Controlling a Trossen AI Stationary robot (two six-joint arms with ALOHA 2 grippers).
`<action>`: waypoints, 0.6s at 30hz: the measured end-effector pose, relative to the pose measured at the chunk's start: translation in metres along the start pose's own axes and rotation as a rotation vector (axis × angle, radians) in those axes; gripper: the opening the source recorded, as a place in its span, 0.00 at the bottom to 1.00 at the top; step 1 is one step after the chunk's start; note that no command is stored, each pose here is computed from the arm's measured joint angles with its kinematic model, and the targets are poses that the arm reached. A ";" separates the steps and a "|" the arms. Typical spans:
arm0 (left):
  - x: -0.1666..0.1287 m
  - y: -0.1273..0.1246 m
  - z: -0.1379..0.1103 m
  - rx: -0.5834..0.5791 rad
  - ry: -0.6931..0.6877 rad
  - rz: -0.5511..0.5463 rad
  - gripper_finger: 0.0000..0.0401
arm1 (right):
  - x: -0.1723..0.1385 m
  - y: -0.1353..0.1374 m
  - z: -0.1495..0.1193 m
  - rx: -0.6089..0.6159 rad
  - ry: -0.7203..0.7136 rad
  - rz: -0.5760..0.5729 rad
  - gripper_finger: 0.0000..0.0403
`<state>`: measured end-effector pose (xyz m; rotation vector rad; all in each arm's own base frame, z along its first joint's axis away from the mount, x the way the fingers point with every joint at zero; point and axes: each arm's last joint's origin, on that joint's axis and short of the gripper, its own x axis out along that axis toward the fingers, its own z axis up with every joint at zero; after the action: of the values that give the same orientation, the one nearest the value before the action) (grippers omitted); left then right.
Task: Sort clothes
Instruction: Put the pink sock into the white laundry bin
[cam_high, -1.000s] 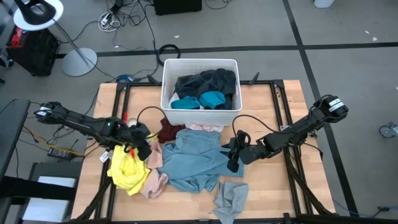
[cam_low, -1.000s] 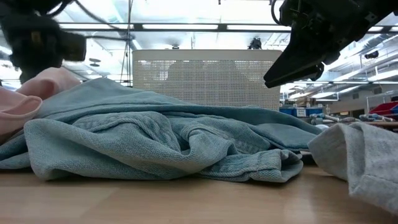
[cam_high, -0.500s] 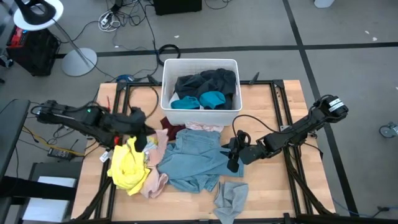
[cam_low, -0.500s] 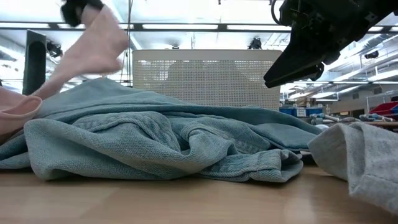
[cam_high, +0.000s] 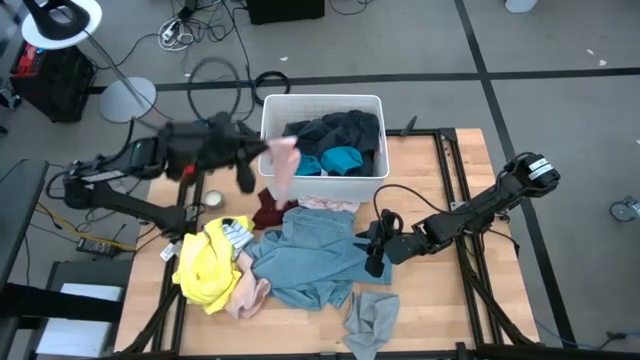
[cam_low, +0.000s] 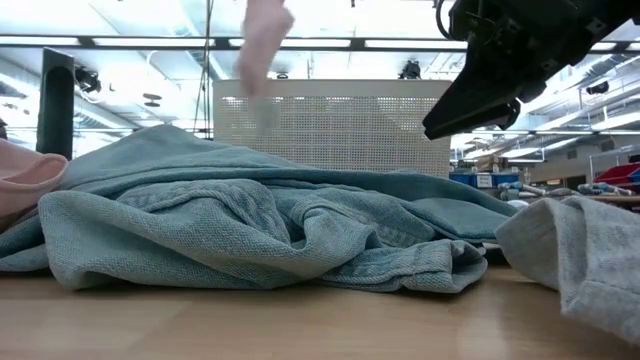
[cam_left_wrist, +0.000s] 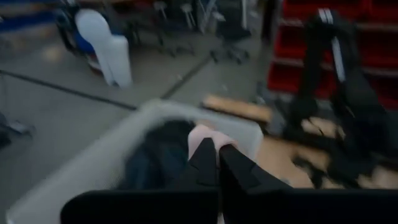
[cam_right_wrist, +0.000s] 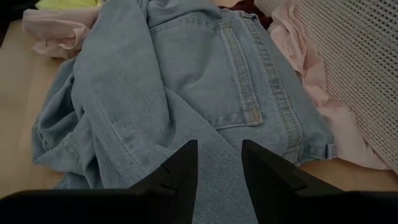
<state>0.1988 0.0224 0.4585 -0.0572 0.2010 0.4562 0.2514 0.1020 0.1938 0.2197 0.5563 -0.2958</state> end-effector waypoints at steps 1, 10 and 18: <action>0.005 0.002 0.009 0.005 -0.030 0.013 0.00 | 0.000 0.000 0.000 0.000 -0.001 0.001 0.31; 0.064 0.032 0.065 0.004 -0.182 0.104 0.00 | 0.000 0.001 0.001 0.008 -0.001 0.024 0.31; 0.122 0.048 0.040 -0.001 0.038 0.059 0.00 | -0.004 0.008 -0.003 -0.005 0.001 0.053 0.31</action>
<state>0.2917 0.1220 0.4722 -0.0615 0.2406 0.5142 0.2493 0.1108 0.1949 0.2289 0.5511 -0.2428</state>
